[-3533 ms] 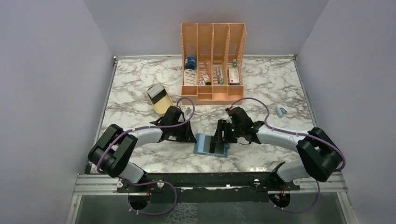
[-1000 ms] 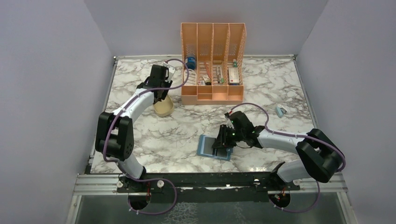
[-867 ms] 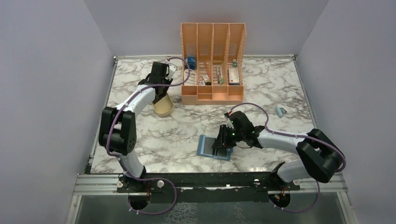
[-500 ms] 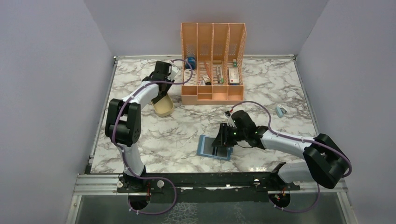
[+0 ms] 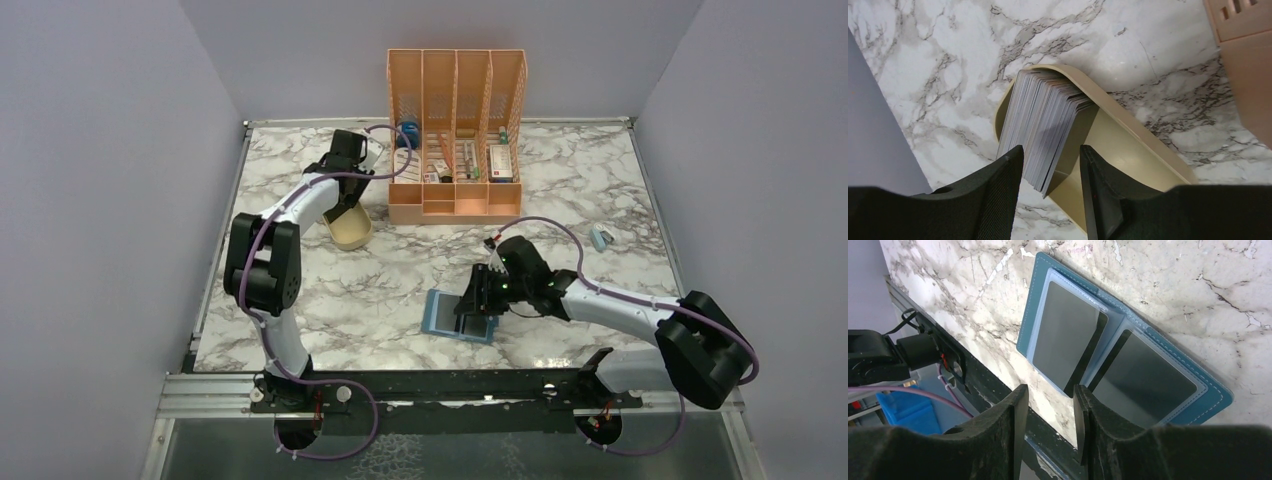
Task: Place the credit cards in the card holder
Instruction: Turn over the card slot at the center of the board.
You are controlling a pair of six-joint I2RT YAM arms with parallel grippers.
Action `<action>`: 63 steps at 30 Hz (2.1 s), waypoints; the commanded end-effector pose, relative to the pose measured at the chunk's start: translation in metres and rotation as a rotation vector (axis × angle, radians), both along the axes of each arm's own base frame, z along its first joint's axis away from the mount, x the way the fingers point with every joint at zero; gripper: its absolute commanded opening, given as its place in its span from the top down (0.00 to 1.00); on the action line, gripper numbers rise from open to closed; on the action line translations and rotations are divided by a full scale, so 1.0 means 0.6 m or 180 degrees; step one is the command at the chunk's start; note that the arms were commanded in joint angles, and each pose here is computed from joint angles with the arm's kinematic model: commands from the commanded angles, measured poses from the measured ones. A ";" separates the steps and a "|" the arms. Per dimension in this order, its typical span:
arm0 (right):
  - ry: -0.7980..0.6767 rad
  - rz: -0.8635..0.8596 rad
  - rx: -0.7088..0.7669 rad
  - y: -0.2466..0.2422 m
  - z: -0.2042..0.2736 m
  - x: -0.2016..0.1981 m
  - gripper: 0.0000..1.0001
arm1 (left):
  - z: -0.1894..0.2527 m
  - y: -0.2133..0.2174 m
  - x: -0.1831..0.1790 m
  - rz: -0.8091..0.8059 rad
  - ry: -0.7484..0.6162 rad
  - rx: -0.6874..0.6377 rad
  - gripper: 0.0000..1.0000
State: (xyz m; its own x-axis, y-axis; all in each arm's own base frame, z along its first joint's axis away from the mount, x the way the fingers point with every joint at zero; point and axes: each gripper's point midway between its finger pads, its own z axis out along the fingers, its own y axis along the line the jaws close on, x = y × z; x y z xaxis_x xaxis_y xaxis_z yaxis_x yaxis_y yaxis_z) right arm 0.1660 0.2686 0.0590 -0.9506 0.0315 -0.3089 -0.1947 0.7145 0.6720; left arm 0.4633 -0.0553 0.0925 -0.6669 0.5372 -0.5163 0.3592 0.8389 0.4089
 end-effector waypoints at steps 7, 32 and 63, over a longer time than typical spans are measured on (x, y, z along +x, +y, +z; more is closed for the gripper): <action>-0.0021 -0.0159 -0.0028 0.016 0.010 0.026 0.65 | 0.132 -0.143 -0.102 -0.0057 0.0061 -0.2059 0.54; 0.0039 -0.0114 -0.0449 -0.002 -0.091 0.008 0.86 | 0.012 -0.384 -0.433 0.0130 0.1523 -0.4188 0.53; -0.0307 -0.0148 -0.0473 -0.017 -0.033 0.022 0.72 | -0.009 -0.444 -0.456 0.0075 0.1738 -0.4120 0.58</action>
